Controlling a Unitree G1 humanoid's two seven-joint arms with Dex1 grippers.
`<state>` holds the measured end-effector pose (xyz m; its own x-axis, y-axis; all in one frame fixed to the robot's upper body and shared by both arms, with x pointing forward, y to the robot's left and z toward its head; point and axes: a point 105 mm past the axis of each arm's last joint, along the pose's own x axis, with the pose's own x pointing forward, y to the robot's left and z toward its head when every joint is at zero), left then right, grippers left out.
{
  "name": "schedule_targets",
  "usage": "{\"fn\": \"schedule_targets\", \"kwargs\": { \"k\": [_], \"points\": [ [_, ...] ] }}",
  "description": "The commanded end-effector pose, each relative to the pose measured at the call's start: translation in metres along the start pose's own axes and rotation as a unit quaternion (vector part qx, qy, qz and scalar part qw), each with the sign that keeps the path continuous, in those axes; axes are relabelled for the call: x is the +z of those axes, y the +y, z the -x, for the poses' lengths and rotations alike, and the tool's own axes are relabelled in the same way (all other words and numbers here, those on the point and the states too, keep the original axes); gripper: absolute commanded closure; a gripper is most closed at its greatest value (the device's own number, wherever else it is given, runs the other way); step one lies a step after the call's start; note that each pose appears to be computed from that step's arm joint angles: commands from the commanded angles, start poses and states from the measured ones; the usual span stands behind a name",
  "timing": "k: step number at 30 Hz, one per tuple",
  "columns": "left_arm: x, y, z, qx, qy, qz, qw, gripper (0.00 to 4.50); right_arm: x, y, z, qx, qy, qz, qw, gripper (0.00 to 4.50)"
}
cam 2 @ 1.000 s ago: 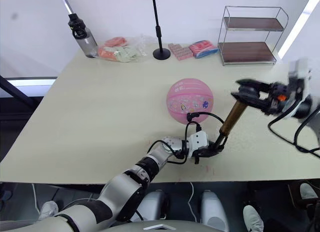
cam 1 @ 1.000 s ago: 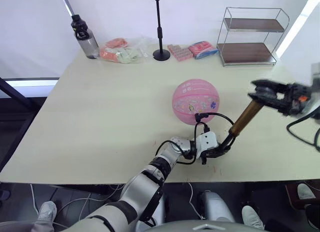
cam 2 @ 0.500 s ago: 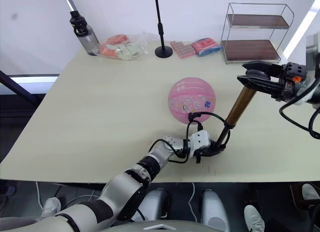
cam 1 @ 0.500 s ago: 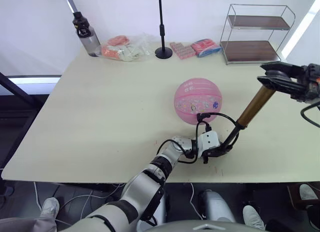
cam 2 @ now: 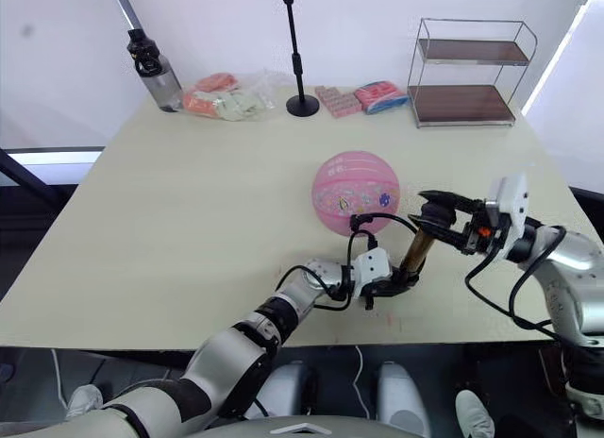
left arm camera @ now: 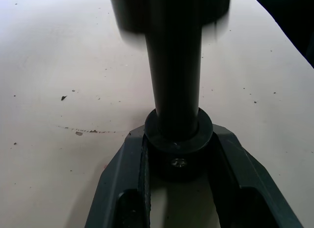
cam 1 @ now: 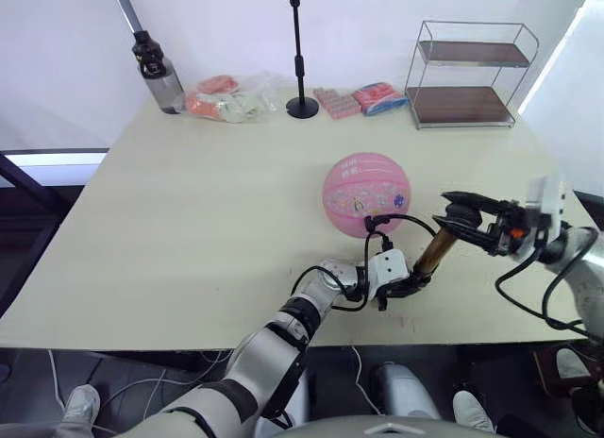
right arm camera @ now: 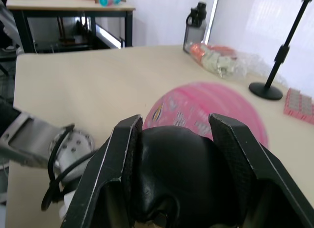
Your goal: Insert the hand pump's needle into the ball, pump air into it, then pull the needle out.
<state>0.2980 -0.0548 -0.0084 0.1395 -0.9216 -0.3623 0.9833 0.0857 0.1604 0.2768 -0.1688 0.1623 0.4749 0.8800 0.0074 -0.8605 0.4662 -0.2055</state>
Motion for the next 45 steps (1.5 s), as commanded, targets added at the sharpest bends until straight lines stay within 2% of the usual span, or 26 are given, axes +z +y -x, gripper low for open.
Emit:
{"fn": "schedule_targets", "kwargs": {
  "k": [1, 4, 7, 15, 18, 21, 28, 32, 35, 38, 43, 45],
  "points": [
    [-0.041, -0.020, 0.008, -0.023, 0.068, 0.043, 0.996, 3.42, -0.053, 0.012, 0.000, -0.011, 0.067, -0.036, 0.997, 2.75],
    [-0.042, -0.020, 0.008, -0.024, 0.068, 0.043, 0.996, 3.42, -0.053, 0.013, -0.001, -0.011, 0.062, -0.015, 0.998, 2.75],
    [-0.042, -0.020, 0.009, -0.023, 0.068, 0.044, 0.996, 3.42, -0.031, -0.002, 0.003, -0.039, 0.010, -0.032, 0.999, 2.75],
    [-0.043, -0.021, 0.009, -0.026, 0.069, 0.044, 0.996, 3.42, 0.038, -0.017, 0.025, 0.012, -0.002, -0.007, 1.000, 2.75],
    [-0.043, -0.022, 0.008, -0.028, 0.069, 0.045, 0.996, 3.42, 0.056, -0.020, 0.029, 0.014, -0.006, -0.004, 1.000, 2.75],
    [-0.043, -0.023, 0.008, -0.029, 0.069, 0.044, 0.996, 3.42, 0.092, -0.025, 0.033, 0.011, -0.032, 0.014, 0.999, 2.75],
    [-0.043, -0.024, 0.008, -0.032, 0.071, 0.043, 0.996, 3.42, 0.137, -0.033, 0.040, -0.001, -0.068, 0.047, 0.997, 2.75],
    [-0.044, -0.024, 0.008, -0.033, 0.072, 0.043, 0.996, 3.42, 0.154, -0.036, 0.041, -0.005, -0.087, 0.056, 0.995, 2.75],
    [-0.044, -0.024, 0.008, -0.033, 0.072, 0.043, 0.996, 3.42, 0.149, -0.033, 0.036, 0.003, -0.089, 0.041, 0.995, 2.75],
    [-0.044, -0.024, 0.008, -0.034, 0.072, 0.044, 0.996, 3.42, 0.125, -0.030, 0.031, 0.007, -0.066, 0.019, 0.998, 2.75],
    [-0.044, -0.024, 0.008, -0.032, 0.071, 0.044, 0.996, 3.42, 0.069, -0.013, 0.019, 0.031, -0.003, -0.021, 0.999, 2.75],
    [-0.043, -0.023, 0.008, -0.031, 0.070, 0.045, 0.996, 3.42, 0.050, -0.011, 0.016, 0.027, -0.001, -0.041, 0.999, 2.75]
  ]
}}
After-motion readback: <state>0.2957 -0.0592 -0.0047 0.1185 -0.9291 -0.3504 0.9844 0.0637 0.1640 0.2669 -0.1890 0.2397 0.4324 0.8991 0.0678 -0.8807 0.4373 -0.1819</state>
